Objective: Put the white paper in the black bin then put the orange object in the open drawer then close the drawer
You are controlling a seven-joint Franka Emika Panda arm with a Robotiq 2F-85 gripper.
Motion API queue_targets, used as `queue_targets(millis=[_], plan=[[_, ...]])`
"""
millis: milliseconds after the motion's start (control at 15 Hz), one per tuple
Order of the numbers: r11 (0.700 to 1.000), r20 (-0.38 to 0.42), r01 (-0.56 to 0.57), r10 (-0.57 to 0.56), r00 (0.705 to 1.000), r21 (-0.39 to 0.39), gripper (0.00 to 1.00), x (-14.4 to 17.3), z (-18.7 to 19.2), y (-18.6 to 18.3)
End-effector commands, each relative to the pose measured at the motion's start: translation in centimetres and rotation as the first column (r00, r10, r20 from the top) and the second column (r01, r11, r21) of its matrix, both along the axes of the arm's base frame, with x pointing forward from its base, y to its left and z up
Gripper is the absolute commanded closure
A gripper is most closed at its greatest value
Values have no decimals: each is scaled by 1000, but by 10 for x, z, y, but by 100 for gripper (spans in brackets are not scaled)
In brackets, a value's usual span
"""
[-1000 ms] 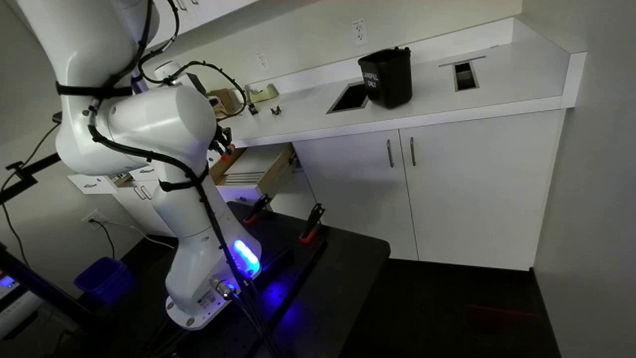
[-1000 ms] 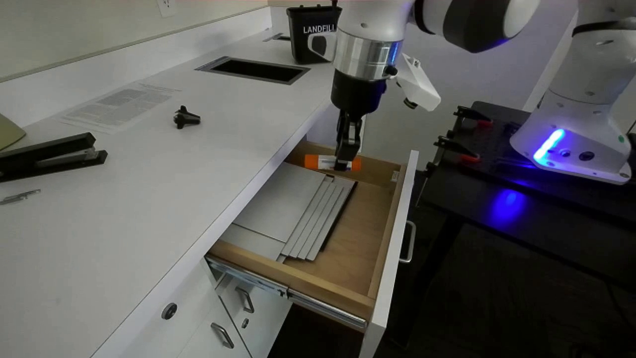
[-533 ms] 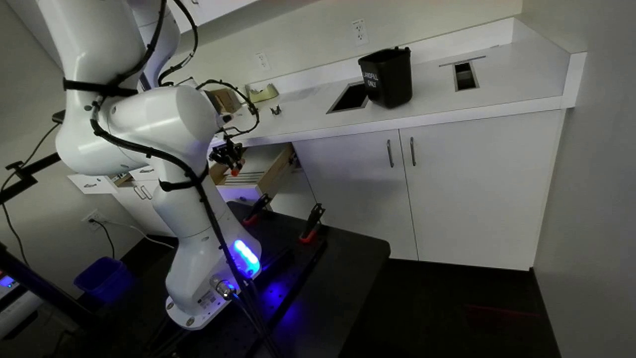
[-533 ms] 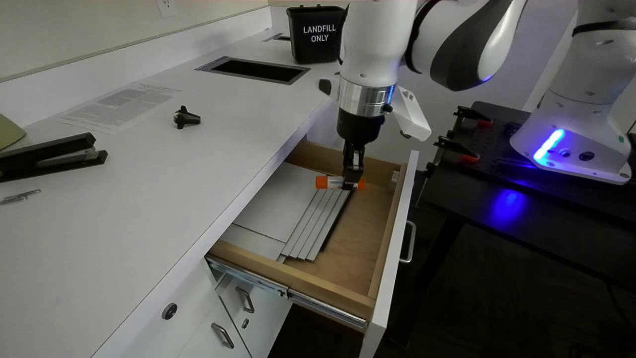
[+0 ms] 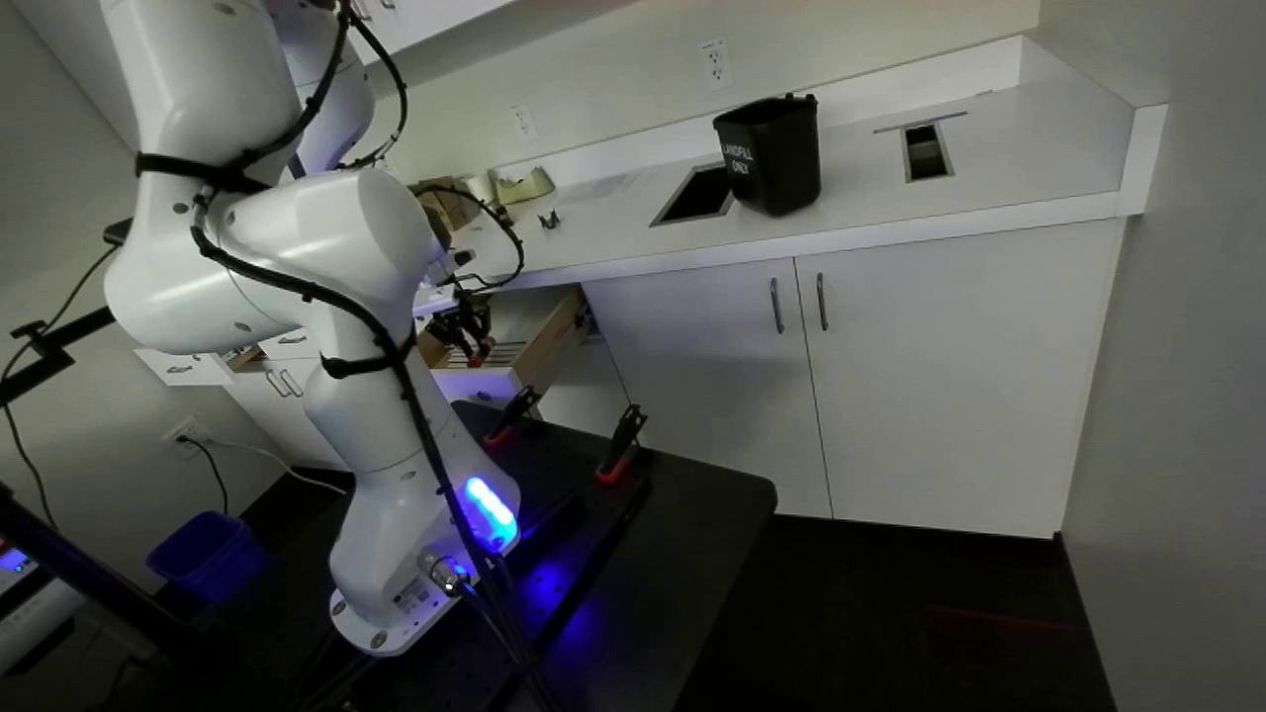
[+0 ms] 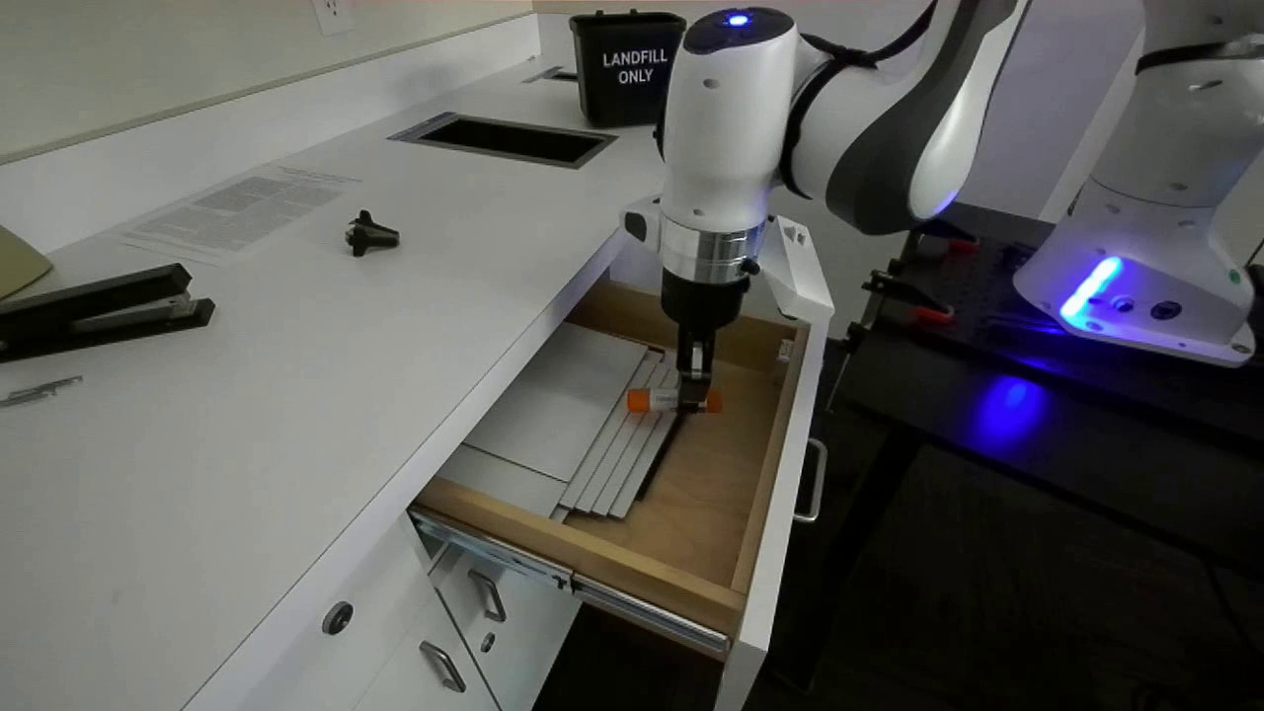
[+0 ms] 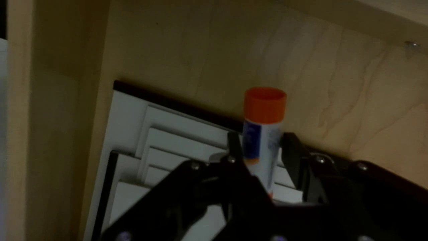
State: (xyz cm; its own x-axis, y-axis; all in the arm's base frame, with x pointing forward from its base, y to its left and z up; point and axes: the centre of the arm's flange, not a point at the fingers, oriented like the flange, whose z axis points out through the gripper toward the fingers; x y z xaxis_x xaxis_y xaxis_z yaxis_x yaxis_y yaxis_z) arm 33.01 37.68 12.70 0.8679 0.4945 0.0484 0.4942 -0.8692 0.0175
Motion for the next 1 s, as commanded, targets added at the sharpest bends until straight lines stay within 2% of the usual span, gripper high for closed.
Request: queue_targets(millis=[0,267,533,733,933], plan=[[1000,17,-2,1,1000,13,31,0,5,9],[1000,61,-16,16,998,-4,1,-11,38,10],[999,89,-49,49,995,-2,0,-36,92,13],[996,14,-75,75,997,41,0,-69,132,13],[991,-86,-126,129,988,42,0,-111,159,16]])
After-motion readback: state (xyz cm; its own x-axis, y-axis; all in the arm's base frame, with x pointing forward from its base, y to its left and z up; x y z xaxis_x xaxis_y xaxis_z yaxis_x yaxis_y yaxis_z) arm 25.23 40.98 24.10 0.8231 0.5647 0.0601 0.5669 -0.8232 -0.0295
